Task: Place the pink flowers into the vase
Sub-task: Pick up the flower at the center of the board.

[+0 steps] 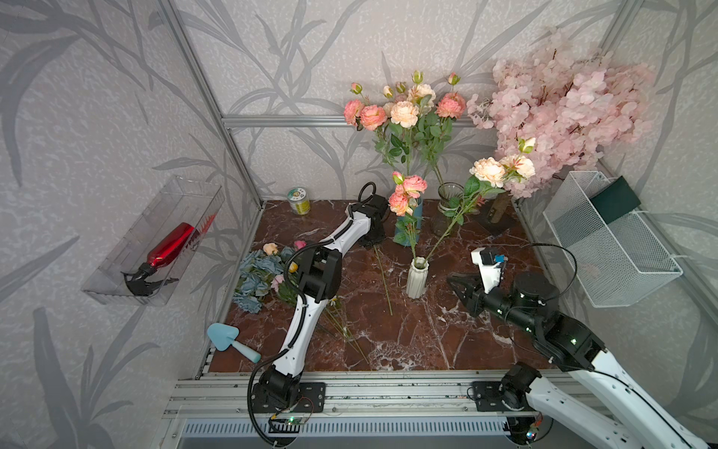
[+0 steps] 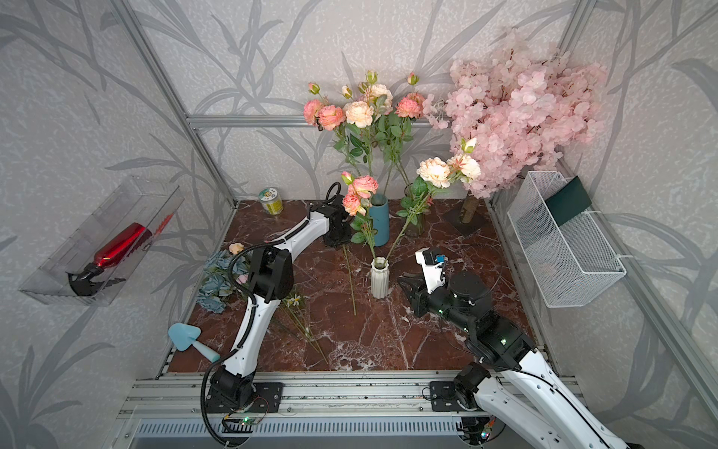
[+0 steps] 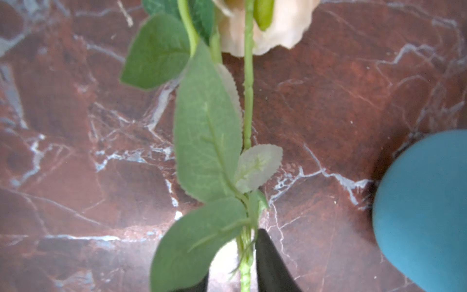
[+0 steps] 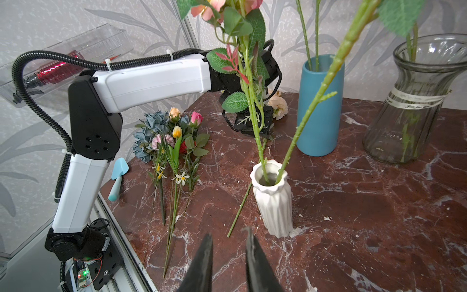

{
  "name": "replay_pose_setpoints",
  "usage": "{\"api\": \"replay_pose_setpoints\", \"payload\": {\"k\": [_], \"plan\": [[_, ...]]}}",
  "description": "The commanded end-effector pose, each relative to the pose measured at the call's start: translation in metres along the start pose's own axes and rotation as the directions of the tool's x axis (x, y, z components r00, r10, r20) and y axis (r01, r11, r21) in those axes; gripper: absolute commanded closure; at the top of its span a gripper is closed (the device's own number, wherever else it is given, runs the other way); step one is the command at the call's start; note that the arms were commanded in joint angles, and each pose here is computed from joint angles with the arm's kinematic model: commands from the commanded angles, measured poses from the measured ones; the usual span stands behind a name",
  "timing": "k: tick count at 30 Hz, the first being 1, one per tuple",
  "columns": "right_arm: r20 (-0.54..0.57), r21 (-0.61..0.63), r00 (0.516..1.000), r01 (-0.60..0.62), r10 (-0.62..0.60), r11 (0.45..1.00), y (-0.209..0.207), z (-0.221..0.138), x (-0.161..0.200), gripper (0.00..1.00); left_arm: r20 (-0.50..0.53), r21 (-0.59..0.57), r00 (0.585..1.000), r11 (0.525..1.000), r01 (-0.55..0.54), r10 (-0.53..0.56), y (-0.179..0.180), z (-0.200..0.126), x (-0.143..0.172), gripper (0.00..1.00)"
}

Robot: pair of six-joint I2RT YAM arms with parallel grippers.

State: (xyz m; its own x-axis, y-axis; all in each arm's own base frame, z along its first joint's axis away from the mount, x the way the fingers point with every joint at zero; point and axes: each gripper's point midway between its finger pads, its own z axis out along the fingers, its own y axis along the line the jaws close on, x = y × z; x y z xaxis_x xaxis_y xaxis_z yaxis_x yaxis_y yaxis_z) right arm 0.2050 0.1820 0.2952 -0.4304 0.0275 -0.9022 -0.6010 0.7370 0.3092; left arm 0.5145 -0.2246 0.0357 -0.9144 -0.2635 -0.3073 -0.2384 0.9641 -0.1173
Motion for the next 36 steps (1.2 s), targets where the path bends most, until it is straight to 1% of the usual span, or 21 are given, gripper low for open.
{"api": "replay_pose_setpoints", "payload": {"k": [1,4,10,13,18,27,32,33,34,36], "plan": [[0.035,-0.021,0.999,0.004,-0.003,1.0,0.004,-0.003,-0.009,0.76,0.009,-0.032,1.0,0.999,0.006,-0.006,0.002,0.01,0.001,0.75],[0.034,-0.022,0.999,0.004,-0.003,1.0,0.004,-0.003,-0.009,0.76,0.004,-0.031,1.0,1.0,0.008,-0.008,0.001,0.013,0.002,0.76],[0.029,-0.02,1.0,0.0,0.0,1.0,0.003,-0.001,-0.007,0.76,0.002,-0.044,1.0,0.999,0.005,-0.005,0.004,0.012,0.004,0.87],[0.028,-0.02,1.0,0.001,0.0,1.0,0.003,-0.001,-0.007,0.76,0.015,-0.039,1.0,0.999,0.007,-0.006,0.005,0.003,0.002,0.91],[0.025,-0.019,1.0,-0.001,0.002,1.0,0.003,0.001,-0.006,0.76,0.058,-0.019,0.998,1.0,0.02,-0.018,0.006,-0.021,-0.005,0.99],[0.024,-0.004,1.0,-0.001,0.001,1.0,0.0,0.002,-0.006,0.76,0.121,0.038,0.992,0.999,0.037,-0.041,0.016,-0.067,-0.007,1.0],[-0.004,0.022,1.0,-0.002,0.002,1.0,-0.006,0.01,-0.002,0.76,0.145,0.064,0.988,0.997,0.039,-0.048,0.031,-0.094,-0.004,1.0],[-0.005,0.023,1.0,-0.003,0.003,1.0,-0.006,0.011,-0.002,0.76,0.151,0.057,0.986,0.997,0.057,-0.065,0.038,-0.099,-0.004,1.0],[-0.002,0.021,1.0,-0.004,0.004,1.0,-0.006,0.012,-0.003,0.76,0.15,0.048,0.985,0.996,0.076,-0.082,0.045,-0.104,-0.004,1.0],[0.002,0.016,1.0,-0.005,0.005,1.0,-0.005,0.014,-0.005,0.76,0.104,0.081,0.989,0.992,0.1,-0.108,0.056,-0.109,0.002,1.0]]}}
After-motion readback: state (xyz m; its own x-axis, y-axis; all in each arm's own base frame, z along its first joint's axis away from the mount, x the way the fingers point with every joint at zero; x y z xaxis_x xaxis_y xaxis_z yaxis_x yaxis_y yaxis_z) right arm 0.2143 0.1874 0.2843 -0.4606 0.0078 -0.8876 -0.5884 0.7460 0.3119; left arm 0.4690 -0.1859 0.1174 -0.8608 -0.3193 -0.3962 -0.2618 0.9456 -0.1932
